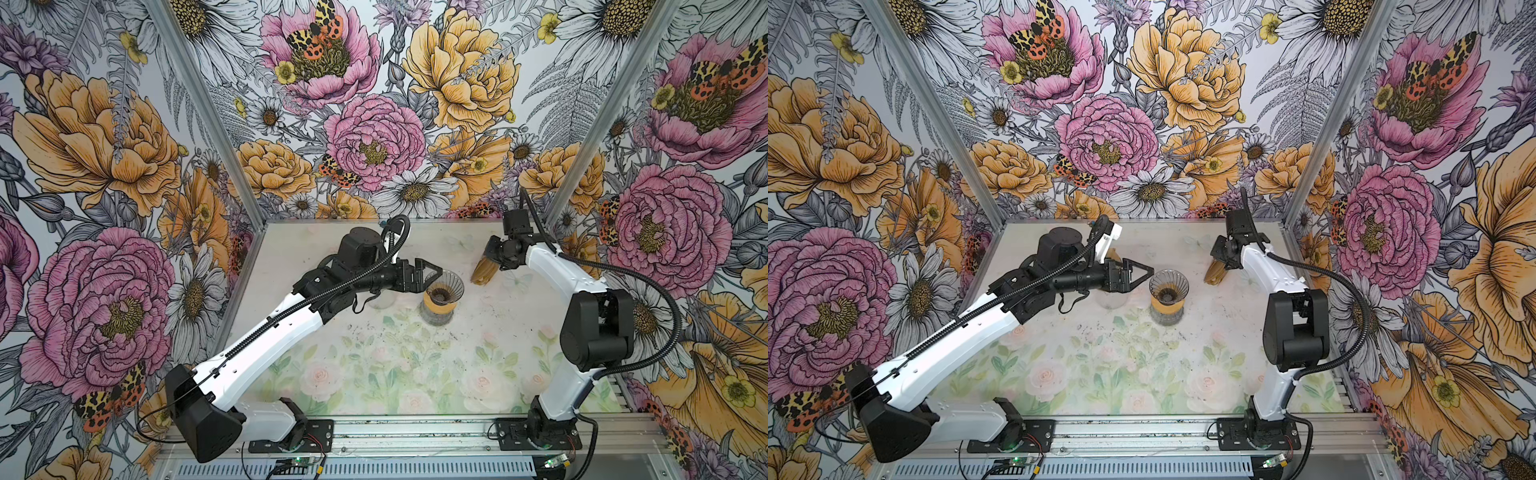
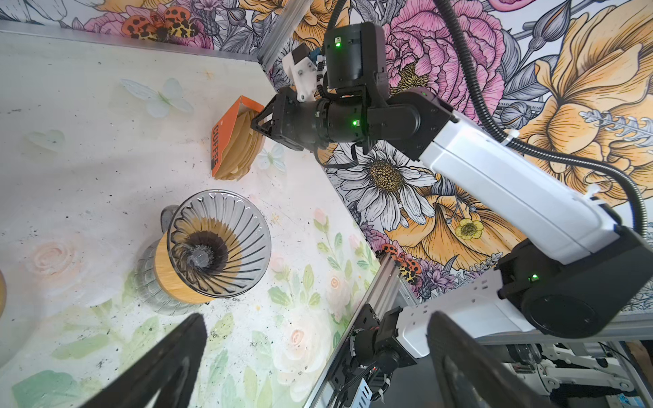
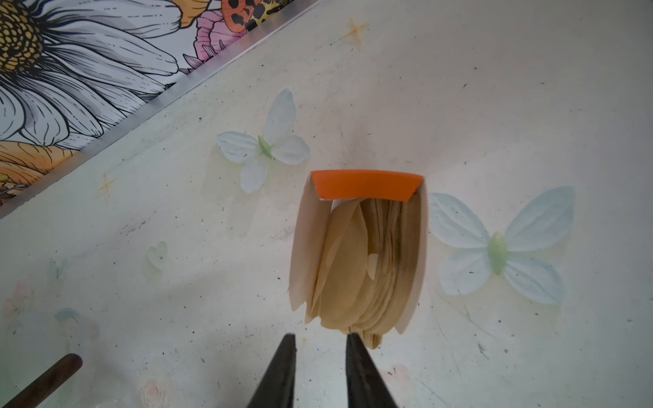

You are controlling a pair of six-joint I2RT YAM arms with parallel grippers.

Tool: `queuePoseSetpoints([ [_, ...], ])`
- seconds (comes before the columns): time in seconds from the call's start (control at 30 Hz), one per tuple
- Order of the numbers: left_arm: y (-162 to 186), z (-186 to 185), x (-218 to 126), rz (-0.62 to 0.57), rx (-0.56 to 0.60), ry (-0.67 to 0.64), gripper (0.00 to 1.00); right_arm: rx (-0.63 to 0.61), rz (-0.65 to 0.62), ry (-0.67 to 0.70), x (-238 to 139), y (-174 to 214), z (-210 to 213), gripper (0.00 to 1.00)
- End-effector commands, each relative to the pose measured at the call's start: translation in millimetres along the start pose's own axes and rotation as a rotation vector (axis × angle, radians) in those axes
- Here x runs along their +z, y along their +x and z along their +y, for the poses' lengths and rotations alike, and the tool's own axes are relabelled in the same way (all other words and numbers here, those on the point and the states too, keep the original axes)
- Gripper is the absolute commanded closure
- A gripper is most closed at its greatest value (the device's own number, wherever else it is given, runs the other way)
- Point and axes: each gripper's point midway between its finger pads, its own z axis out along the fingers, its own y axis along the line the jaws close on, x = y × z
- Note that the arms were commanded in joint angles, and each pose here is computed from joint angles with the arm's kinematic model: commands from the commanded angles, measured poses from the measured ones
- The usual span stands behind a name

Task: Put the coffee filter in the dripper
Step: 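Pinch the front paper filter in the stack with the right gripper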

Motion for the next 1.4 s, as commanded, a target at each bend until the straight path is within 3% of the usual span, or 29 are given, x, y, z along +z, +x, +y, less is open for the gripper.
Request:
queuePoseSetpoints([
  [0.0, -6.2, -5.7, 3.3, -0.02, 0.037, 0.017, 0.01, 0.029, -0.05, -0.006, 2.7, -14.1, 1.9, 0.74],
  [0.93, -5.4, 3.9, -5.8, -0.029, 0.015, 0.003, 0.01, 0.039, -0.005, 0.023, 46.0, -13.1, -2.4, 0.78],
  [1.37, -3.3, 8.2, -8.0, -0.026, 0.002, -0.009, 0.01, 0.02, 0.003, 0.049, 59.8, -14.3, -7.5, 0.89],
])
